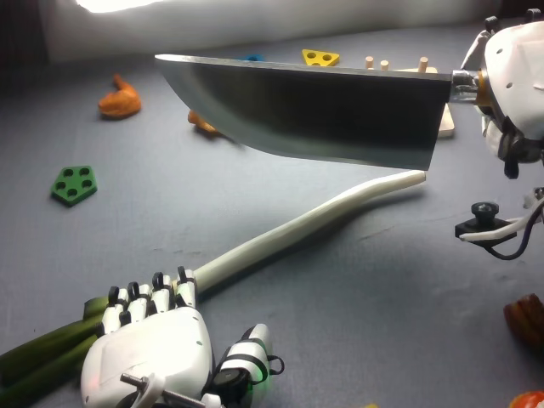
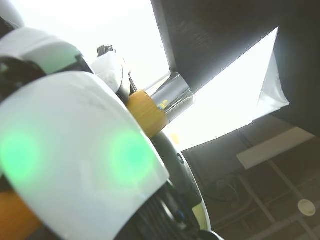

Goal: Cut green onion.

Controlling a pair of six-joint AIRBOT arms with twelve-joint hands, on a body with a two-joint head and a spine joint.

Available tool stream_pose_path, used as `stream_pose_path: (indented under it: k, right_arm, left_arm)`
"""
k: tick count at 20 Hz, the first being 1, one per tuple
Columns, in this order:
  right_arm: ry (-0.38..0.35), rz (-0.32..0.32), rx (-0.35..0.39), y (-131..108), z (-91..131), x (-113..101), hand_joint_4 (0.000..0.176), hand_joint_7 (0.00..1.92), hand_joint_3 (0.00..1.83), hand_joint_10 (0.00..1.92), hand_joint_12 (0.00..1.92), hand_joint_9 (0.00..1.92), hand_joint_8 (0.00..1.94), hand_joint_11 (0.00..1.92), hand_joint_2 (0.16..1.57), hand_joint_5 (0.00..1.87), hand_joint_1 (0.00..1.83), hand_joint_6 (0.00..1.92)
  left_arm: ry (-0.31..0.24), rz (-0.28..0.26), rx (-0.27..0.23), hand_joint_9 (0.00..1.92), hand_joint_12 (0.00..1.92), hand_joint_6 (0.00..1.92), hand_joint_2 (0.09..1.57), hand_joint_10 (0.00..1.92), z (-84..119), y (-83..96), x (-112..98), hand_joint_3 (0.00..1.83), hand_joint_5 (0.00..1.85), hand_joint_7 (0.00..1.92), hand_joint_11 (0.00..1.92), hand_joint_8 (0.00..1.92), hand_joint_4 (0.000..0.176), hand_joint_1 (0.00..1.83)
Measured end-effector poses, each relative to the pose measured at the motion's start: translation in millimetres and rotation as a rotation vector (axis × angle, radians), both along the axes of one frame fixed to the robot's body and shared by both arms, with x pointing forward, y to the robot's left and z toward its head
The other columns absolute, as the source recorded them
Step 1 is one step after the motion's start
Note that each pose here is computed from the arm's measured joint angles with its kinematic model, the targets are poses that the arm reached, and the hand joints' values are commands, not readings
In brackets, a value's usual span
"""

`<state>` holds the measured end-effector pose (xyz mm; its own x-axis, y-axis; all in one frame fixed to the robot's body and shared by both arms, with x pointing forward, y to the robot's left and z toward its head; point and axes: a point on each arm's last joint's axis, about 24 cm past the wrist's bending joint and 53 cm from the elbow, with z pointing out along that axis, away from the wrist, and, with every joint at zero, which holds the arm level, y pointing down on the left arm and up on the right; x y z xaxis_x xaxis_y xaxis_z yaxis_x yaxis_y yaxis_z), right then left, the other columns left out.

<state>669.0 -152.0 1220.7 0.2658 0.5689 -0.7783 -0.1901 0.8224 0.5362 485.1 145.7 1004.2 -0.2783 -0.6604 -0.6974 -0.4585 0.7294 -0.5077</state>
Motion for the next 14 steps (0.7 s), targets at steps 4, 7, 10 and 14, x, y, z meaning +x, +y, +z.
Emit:
stream_pose_path:
  k: [4, 7, 10, 14]
  right_arm:
    - [-0.007, 0.002, 0.000, 1, 2, 0, 0.176, 1.51, 0.45, 1.92, 1.92, 1.56, 1.94, 1.65, 0.95, 1.42, 1.58, 1.92]
    - [-0.027, 0.024, -0.019, 6, 4, -3, 0.176, 1.53, 0.38, 1.92, 1.92, 1.59, 1.94, 1.68, 0.99, 1.40, 1.56, 1.92]
    - [-0.024, 0.034, -0.023, 12, 0, -3, 0.176, 1.54, 0.38, 1.92, 1.92, 1.59, 1.94, 1.68, 1.00, 1.42, 1.56, 1.92]
    - [-0.001, 0.042, -0.034, 18, -15, -2, 0.176, 1.55, 0.40, 1.92, 1.92, 1.62, 1.94, 1.73, 1.02, 1.45, 1.54, 1.92]
  left_arm:
    - [0.003, 0.001, 0.000, 0.08, 0.05, 0.00, 1.37, 0.00, -1, 0.2, 0, 0.00, 0.06, 0.10, 0.00, 0.00, 0.000, 0.00]
    - [0.012, -0.003, -0.003, 0.05, 0.11, 0.00, 1.38, 0.00, -3, -0.9, -1, 0.00, 0.04, 0.07, 0.00, 0.00, 0.000, 0.00]
    - [0.016, -0.005, -0.005, 0.02, 0.00, 0.00, 1.39, 0.01, -4, -1.3, -1, 0.01, 0.03, 0.06, 0.00, 0.00, 0.000, 0.00]
    - [0.011, -0.005, -0.004, 0.10, 0.20, 0.00, 1.39, 0.00, -3, -1.2, -1, 0.00, 0.13, 0.13, 0.00, 0.01, 0.000, 0.00]
